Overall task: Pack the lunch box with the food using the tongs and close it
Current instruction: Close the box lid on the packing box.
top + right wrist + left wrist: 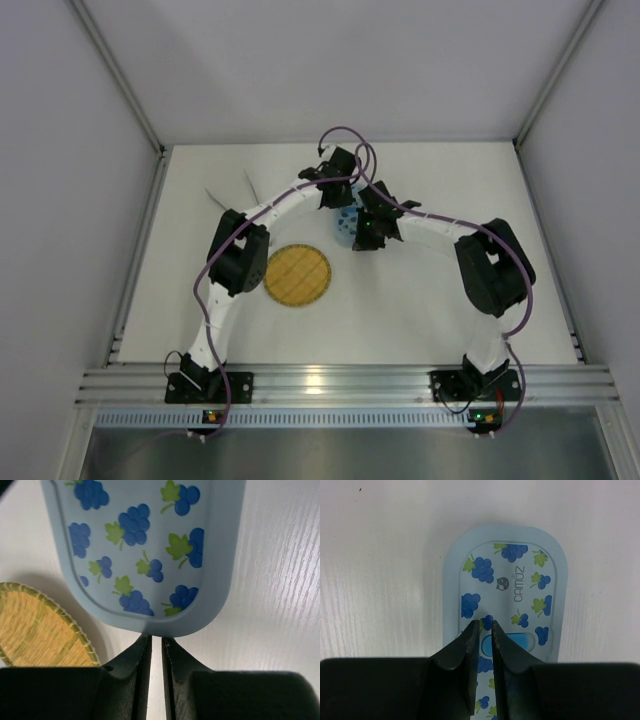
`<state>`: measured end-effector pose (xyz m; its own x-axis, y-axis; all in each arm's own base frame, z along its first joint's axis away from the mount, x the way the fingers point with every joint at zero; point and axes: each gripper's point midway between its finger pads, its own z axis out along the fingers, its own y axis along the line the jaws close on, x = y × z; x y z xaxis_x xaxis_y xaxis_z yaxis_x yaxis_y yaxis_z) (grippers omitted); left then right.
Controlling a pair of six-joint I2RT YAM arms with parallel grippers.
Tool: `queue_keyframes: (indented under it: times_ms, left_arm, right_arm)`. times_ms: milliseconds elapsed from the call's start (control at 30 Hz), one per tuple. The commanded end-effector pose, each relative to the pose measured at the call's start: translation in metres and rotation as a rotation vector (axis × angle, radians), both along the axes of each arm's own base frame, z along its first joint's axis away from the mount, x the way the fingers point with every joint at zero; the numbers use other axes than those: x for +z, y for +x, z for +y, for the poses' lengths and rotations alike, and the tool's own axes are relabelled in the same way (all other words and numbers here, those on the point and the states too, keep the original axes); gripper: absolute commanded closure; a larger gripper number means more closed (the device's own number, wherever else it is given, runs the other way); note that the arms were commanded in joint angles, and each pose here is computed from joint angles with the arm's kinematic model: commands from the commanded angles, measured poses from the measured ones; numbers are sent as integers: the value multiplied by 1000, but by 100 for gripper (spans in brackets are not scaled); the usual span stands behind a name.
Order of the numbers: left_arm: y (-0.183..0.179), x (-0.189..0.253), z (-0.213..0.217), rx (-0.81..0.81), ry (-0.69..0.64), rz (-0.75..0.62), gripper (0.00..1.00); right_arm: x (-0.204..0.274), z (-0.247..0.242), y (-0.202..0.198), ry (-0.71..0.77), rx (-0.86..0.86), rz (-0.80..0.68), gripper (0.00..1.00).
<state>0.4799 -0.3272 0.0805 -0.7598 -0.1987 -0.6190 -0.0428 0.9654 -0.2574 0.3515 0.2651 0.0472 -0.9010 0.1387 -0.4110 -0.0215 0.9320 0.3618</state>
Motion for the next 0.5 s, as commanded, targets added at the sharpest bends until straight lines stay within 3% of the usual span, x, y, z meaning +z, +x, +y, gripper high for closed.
queue_keyframes:
  times_ms: [0,467]
  left_arm:
    - [-15,-21,7,-28,66,77,79]
    - [-13,-15,5,-34,62,68,78]
  right_arm:
    - [3,12,14,23,2,-74,88]
    - [88,0,12,49,-15,-203,86]
